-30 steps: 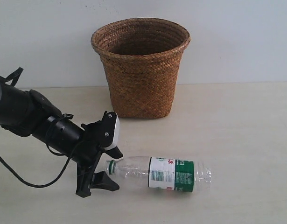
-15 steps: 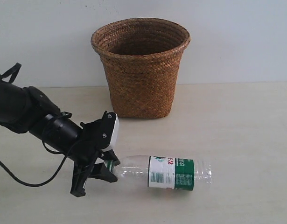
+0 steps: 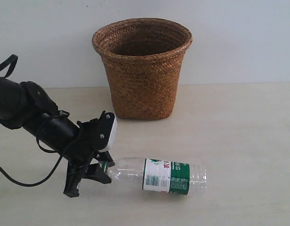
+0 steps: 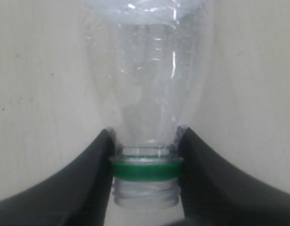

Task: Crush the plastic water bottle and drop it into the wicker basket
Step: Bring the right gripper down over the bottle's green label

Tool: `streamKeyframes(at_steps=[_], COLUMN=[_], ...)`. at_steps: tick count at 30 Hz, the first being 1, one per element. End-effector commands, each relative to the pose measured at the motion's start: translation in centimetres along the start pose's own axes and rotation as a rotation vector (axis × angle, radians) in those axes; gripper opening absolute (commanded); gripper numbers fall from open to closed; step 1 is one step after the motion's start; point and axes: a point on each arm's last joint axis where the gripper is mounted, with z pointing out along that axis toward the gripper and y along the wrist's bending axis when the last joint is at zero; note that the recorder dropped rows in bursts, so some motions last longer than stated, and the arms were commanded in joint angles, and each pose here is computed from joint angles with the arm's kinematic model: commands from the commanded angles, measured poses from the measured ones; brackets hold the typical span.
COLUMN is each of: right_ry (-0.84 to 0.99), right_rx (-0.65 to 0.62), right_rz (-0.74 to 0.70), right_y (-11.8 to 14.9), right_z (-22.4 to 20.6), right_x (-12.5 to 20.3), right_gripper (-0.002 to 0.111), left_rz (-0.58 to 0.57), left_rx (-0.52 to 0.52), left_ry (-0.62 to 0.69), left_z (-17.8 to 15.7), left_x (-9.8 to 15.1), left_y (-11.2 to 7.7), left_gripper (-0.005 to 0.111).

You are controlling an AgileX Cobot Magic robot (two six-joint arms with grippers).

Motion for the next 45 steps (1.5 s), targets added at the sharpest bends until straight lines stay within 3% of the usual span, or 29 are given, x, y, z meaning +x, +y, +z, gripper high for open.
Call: streamKeyframes(at_steps=[1,3,10,16,21,26,34,38,45], right_ry=[-0.335,-0.137,0.353,0.567,0.722,1.033,1.289,1.403,1.56], right_rx=[0.088,0.116,0.05,0.037,0.023,-0.156,-0.508,-0.65,-0.633], right_rz=[0.361,0.435,0.378,0.387,0.505,0.37,0.511,0.379,0.013], right_y=[-1.4,-1.5,-0.6,-0.3,0.3,1.7,6.6,10.9,15.8], right_z=[-0.5,0.7,7.5,15.3,18.9,21.0,22.5,22.1,23.5], right_x=[-3.4,-3.4,-3.8,-3.7,-3.5,-1.5,2.1,4.1,6.7], right_gripper=[0.0,0.0,0.0,0.0,0.0,0.0,0.0,0.0,0.0], left_rz=[-0.01,-0.013,-0.032,-0.075,-0.075,-0.074,-0.074,-0.074,-0.074], left_rx=[-0.017,-0.022,-0.022,-0.048,-0.062,-0.073,-0.08,-0.076,-0.076], left_ry=[0.009,0.016,0.048,0.061,0.066,0.07,0.072,0.071,0.071], left_z=[-0.3,-0.2,0.1,0.3,0.3,0.3,0.3,0.3,0.3], left_x=[-0.1,0.0,0.5,0.7,0.8,0.8,0.8,0.8,0.8], left_y=[0.1,0.0,0.1,0.3,0.4,0.5,0.6,0.5,0.5], left_gripper=[0.004,0.004,0.004,0.004,0.004,0.004,0.004,0.004,0.004])
